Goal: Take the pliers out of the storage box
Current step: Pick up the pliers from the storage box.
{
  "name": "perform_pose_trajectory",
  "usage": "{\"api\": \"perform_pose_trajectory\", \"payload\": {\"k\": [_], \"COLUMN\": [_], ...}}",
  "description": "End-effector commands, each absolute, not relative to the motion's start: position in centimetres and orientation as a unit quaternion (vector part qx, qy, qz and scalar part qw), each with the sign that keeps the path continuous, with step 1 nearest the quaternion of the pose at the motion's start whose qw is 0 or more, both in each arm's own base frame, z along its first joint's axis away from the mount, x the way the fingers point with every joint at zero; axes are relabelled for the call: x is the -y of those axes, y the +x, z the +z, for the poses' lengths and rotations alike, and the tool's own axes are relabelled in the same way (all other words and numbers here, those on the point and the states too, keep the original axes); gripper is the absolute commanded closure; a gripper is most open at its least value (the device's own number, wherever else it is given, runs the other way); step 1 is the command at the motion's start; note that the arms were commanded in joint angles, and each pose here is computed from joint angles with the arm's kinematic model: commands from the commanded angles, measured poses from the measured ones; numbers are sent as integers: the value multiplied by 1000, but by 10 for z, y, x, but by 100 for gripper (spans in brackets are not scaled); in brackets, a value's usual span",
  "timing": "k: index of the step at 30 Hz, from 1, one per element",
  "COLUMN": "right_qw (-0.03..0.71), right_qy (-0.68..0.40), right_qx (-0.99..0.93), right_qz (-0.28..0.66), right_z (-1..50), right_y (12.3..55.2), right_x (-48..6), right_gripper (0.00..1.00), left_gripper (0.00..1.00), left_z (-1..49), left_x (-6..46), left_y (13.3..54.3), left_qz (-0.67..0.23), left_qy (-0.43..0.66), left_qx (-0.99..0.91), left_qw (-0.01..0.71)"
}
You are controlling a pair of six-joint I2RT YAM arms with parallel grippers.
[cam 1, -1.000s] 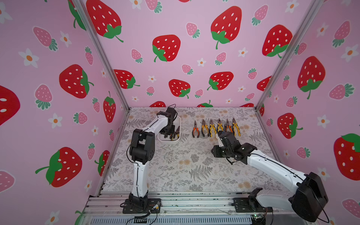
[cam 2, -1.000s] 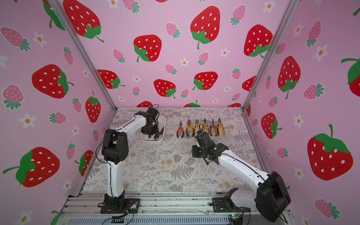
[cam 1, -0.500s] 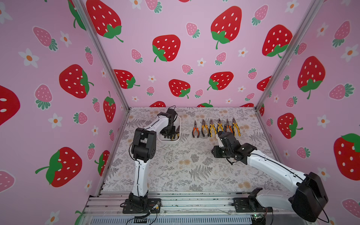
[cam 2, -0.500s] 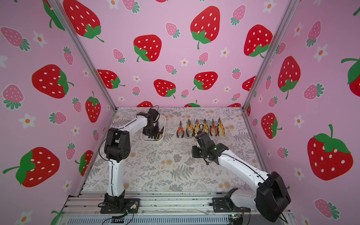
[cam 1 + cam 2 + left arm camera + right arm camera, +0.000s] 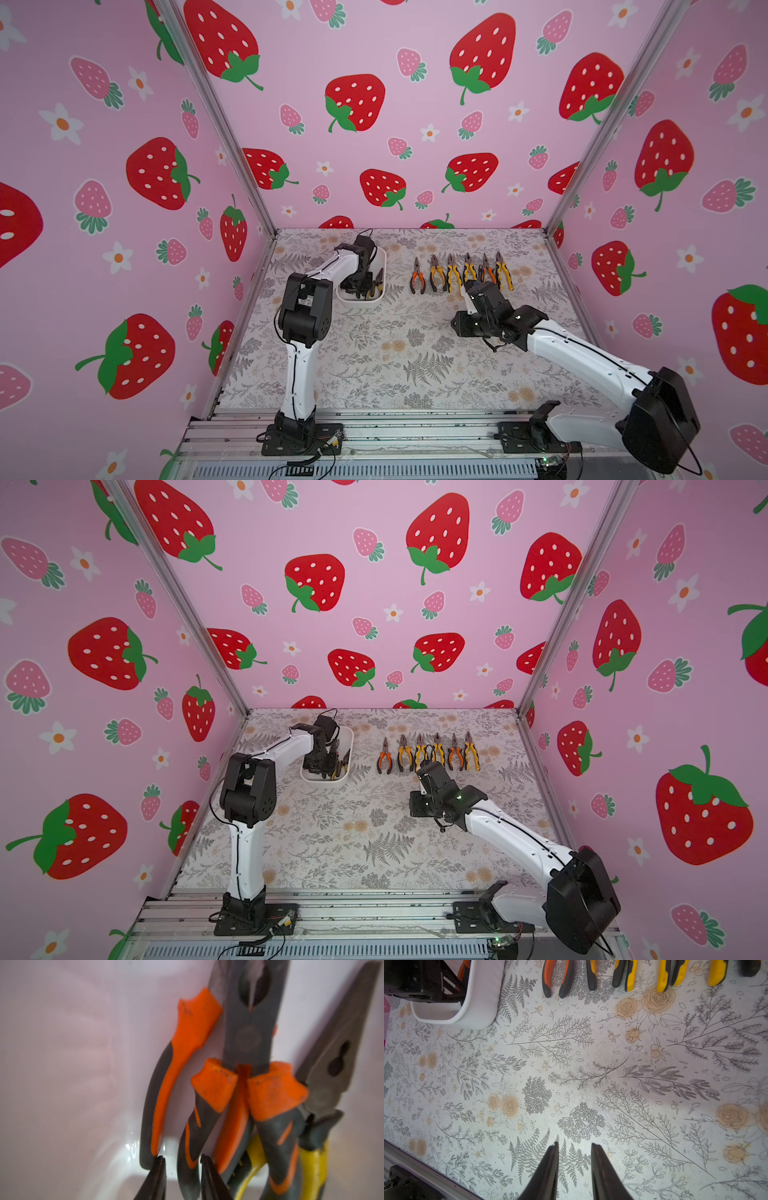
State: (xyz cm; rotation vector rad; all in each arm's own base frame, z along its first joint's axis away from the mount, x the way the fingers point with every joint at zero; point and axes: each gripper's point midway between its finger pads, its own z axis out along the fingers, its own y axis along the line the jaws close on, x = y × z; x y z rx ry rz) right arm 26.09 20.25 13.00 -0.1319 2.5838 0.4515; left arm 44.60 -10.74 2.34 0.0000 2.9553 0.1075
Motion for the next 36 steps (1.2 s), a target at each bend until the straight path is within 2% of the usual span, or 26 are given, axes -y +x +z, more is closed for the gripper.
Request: {"api": "perform_pose_trajectory", "payload": {"k": [1,13,24,28,31,32,36], "right_qw": [255,253,245,241,238,236,235], "right_qy": [-45,-48,-51,-52,-51,-51,-49], "right_qx": [-950,-951,-953,-954,-955,-955,-956], "right_qz": [175,172,169,170,172,171,171], "right_z": [137,138,134,131,130,128,127], "right_y": [258,256,257,257,257,256,255], "right_x": [-204,-202,-204,-206,-207,-207,-205], "right_gripper": [69,69,71,72,72,72,72], "left_gripper": [69,73,66,75,89,98,100], "left_z": [26,18,10,9,10,10,19], "left_x": [111,114,114,118,118,116,113], "left_y": [435,439,452,454,457,457,459], "left_qz": [22,24,20,5,-19,-20,-20], "left_qy": [-6,-4,1,1,-12,-15,-17], "left_qx": [-996,-996,-997,-996,-995,-995,-994], "left_qw": [83,82,81,85,93,93,106]}}
